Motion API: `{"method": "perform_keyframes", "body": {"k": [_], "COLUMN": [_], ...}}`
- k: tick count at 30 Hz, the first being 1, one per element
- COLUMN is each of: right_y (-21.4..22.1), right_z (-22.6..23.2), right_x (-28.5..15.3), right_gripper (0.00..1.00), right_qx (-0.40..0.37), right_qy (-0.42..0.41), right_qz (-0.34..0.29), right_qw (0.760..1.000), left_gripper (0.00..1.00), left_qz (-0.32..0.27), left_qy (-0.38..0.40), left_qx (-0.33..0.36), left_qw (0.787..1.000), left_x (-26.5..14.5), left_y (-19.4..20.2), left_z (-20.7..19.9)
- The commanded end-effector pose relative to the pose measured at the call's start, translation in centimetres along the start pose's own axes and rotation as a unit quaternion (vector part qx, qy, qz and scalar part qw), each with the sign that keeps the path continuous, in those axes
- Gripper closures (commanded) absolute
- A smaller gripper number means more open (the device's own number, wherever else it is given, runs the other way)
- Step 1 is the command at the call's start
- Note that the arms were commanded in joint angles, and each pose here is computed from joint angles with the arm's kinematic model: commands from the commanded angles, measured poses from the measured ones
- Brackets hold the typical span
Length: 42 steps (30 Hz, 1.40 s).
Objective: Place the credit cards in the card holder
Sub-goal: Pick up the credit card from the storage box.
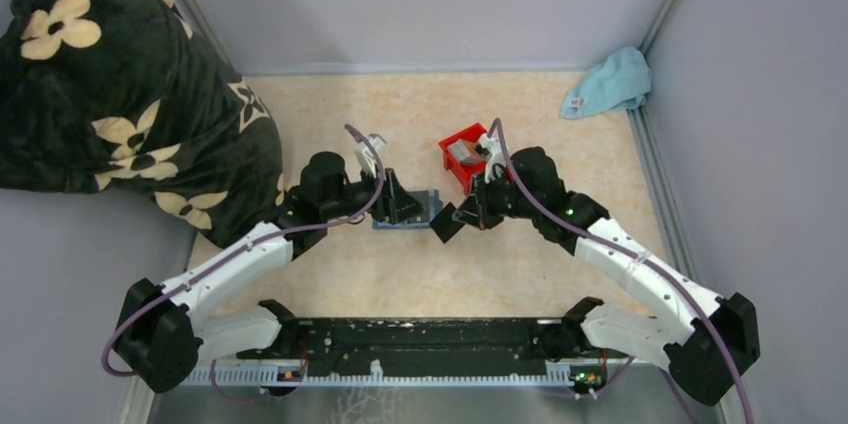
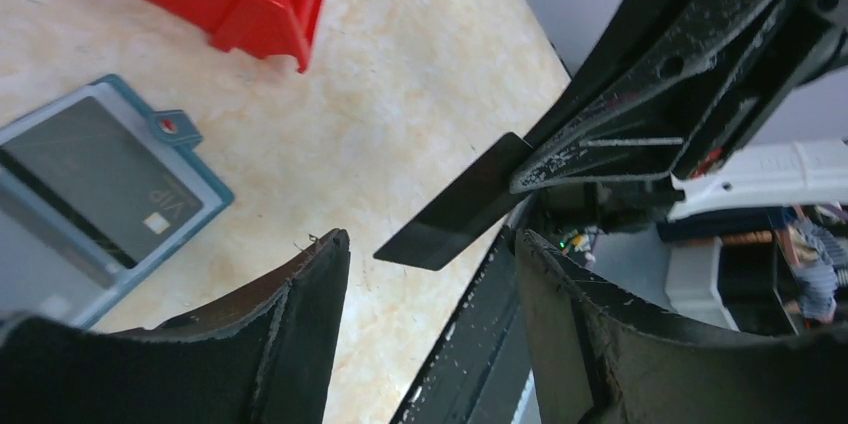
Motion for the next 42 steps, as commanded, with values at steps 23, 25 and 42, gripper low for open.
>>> {"method": "perform_keyframes", "body": {"k": [23,25,42], "right_y": [-2.2,-2.5,-2.6], "right_z": [4.5,4.5,1.2], "right_x": [1.5,1.5,1.1], "right_gripper": [1.00,1.00,0.54], "right_qx": [0.052,0.053,0.071], "right_qy": [-0.202,-0.207,-0.090], "right_qz": [-0.022,-0.025,-0.158], "right_qw": [0.978,0.977,0.981], "left_gripper": [0.81,1.00,1.00], "left_qz": [0.142,0.153,-0.053], "left_qy": [0.136,0.136,-0.029], "left_qx": [0.053,0.047,-0.041], "left_qw": [0.979,0.978,0.997], "left_x": [-0.5,-0.4,0.4], "left_y": [3.3,3.6,-0.1], "left_z": [-2.1,-2.0,2.2]}}
Point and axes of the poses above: each gripper's point midway between its finger pads, its own x axis out along the fingers, its own z axis along the line the jaws close on, y = z × x, the point moved 4 cm from there along -x, back along the fingers, and after that the axes turned 6 degrees about -x, right-handed, at the moved point
